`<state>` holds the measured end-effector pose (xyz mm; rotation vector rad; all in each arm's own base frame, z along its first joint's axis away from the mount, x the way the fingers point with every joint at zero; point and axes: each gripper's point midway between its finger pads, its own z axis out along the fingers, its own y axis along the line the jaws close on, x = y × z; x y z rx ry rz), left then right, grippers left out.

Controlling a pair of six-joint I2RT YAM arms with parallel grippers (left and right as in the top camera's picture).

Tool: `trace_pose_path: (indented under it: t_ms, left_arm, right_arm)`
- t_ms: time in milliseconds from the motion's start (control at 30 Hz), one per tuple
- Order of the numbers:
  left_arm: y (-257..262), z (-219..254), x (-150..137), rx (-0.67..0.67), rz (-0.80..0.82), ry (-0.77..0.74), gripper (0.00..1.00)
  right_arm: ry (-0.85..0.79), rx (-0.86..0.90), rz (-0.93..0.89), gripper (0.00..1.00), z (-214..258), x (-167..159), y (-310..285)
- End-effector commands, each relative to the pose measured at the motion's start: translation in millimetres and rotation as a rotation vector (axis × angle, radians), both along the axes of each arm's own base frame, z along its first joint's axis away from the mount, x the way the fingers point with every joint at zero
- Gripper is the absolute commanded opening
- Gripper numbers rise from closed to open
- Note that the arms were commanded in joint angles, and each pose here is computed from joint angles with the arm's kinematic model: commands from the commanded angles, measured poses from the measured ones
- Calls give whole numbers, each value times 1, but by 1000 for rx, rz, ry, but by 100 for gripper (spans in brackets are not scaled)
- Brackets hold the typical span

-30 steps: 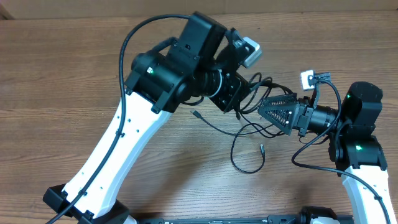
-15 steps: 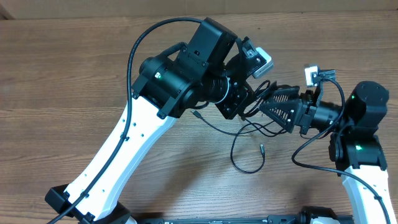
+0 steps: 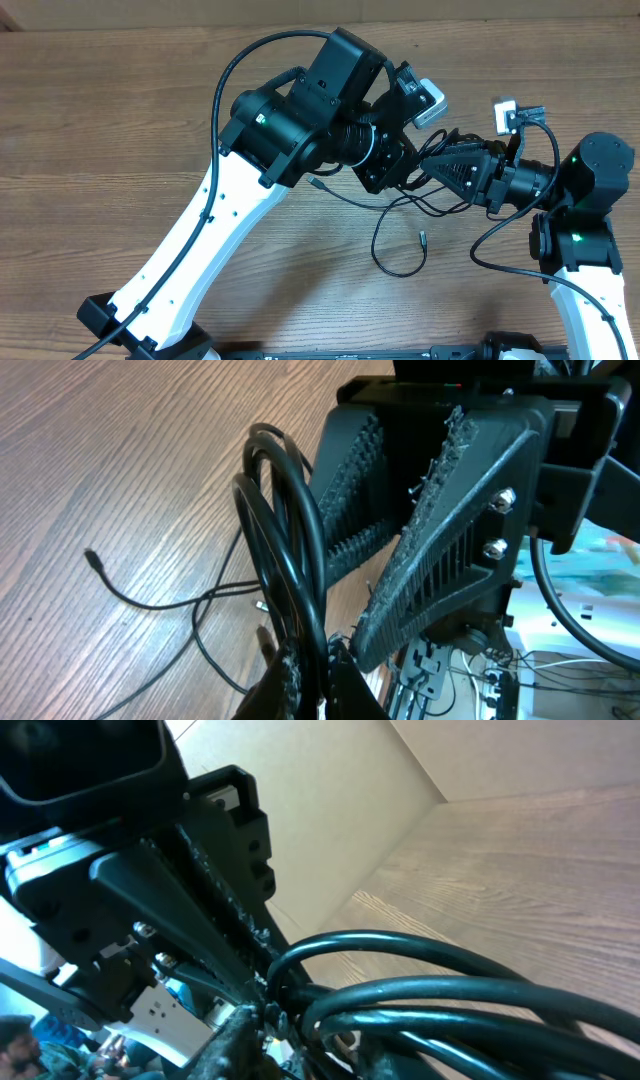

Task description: Untangle cables

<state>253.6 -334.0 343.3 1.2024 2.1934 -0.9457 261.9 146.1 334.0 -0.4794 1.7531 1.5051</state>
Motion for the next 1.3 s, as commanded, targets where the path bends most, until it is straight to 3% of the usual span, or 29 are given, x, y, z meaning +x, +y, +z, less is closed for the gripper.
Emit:
trace_pose_path:
  t_ms: [0,300,600,800,1267]
  left_arm:
    - [-8,4,-13,-27,-71,4,4]
    - [-7,4,-10,-20,-62,-2,4]
    - [0,-4,0,39,-7,-37,4]
    - [28,-20,34,193,241,-82,4]
    - [50,-31,41,309,315,-113,4]
  right_arm:
    - [-8,8,-38,23,7,6,-2]
    - [-10,13,-37,4,10,6,-2]
    - [-11,13,-26,4,10,4,-2]
    - [-12,12,9,4,10,-2,0]
    - [-65,18,26,4,21,-5,1]
